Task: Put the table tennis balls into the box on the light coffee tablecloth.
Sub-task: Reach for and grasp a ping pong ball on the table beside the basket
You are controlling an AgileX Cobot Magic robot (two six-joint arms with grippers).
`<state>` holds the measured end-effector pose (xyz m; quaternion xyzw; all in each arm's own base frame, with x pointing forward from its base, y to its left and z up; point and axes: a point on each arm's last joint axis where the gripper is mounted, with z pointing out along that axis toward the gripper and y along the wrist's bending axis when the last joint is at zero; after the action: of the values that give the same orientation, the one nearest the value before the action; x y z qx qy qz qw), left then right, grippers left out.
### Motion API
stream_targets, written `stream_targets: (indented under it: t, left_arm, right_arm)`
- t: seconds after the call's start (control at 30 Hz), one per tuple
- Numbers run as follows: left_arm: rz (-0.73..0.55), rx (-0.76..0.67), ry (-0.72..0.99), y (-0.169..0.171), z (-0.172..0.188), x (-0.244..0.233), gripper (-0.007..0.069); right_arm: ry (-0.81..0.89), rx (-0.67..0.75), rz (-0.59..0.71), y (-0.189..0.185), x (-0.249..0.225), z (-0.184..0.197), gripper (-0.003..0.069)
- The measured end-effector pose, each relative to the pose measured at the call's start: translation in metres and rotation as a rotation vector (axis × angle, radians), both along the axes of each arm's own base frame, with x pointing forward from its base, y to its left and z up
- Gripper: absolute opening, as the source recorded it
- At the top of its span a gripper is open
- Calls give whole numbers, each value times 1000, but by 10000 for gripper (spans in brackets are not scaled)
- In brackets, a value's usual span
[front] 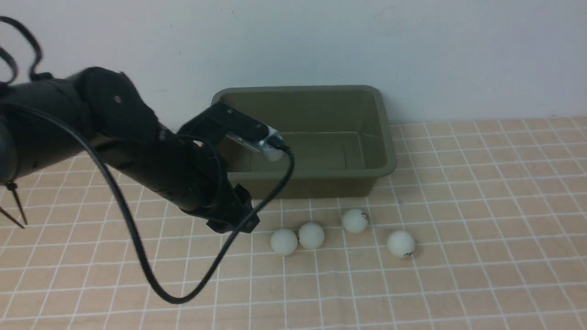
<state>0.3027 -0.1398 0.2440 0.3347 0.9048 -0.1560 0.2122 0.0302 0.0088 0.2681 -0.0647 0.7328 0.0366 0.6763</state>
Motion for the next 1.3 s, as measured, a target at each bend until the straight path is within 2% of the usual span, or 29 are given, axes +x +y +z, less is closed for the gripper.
stream_targets:
  t: [0.2,0.33,0.5,0.87,1.07,1.3]
  left_arm:
    - [36,109,0,-28,-27,1,309]
    - [5,143,-7,-37,-45,6,309]
    - [-146,200,-37,-50,-68,16,309]
    - [-250,174,-109,-60,-64,25,318]
    - [-310,191,-155,-61,-66,28,387]
    - [-312,206,-158,-64,-87,35,394]
  right_arm:
    - [-1,-11,-5,-1,0,0,-18]
    - [-1,-16,-6,-1,0,0,-18]
    - [0,-15,-9,-1,0,0,-18]
    - [1,-11,-10,-1,0,0,-18]
    - [1,-11,-10,-1,0,0,-18]
    - [1,-11,-10,-1,0,0,-18]
